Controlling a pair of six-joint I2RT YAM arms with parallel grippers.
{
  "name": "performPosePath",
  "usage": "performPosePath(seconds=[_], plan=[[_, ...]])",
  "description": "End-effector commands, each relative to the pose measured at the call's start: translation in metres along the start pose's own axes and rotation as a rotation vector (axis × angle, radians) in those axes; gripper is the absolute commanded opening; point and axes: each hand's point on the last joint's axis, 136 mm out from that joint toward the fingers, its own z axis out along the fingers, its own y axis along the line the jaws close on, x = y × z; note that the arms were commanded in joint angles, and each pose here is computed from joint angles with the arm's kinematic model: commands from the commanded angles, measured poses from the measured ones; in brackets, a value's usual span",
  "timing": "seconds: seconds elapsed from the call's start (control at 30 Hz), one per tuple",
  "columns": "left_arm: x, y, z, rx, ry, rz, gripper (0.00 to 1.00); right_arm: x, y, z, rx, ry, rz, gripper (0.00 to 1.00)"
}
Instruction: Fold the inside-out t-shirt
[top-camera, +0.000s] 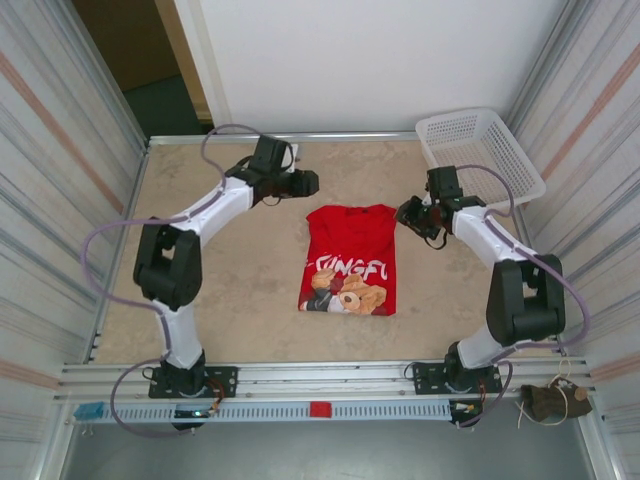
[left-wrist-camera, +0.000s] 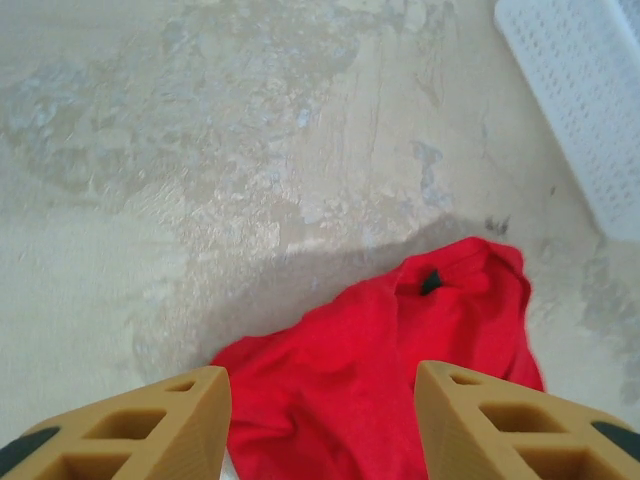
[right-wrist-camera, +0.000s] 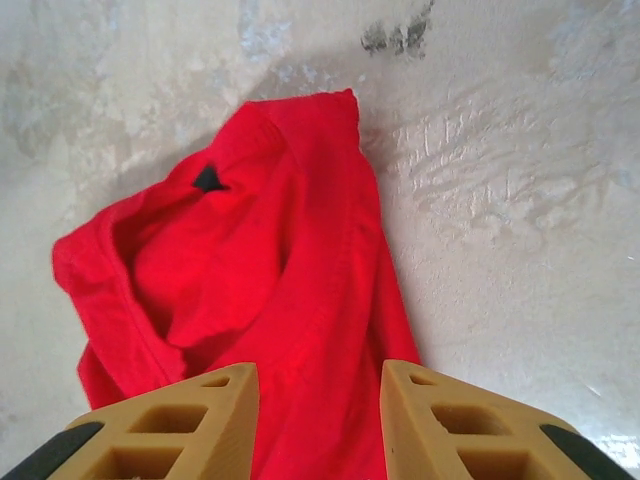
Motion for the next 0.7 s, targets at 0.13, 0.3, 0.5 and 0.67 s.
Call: performPosePath(seconds=[0.13, 0.3, 0.5, 0.67], plan=[[0.050, -0.005, 0.030, 0.071, 0.234, 0.182, 0.53, 0.032, -0.001, 0.013, -0.042, 0.087, 0.047, 0.39], [0.062, -0.011, 0.047, 0.063, 0.251, 0.241, 0.55, 0.065, 0.002, 0.011, -0.049, 0.108, 0.059, 0.40], [0.071, -0.003, 0.074, 0.004, 0.279, 0.284, 0.55, 0.099, 0.007, 0.010, -0.033, 0.124, 0.027, 0.39], [0.070, 0.001, 0.088, -0.037, 0.278, 0.305, 0.56, 0.118, 0.002, 0.022, -0.011, 0.156, 0.029, 0.39]])
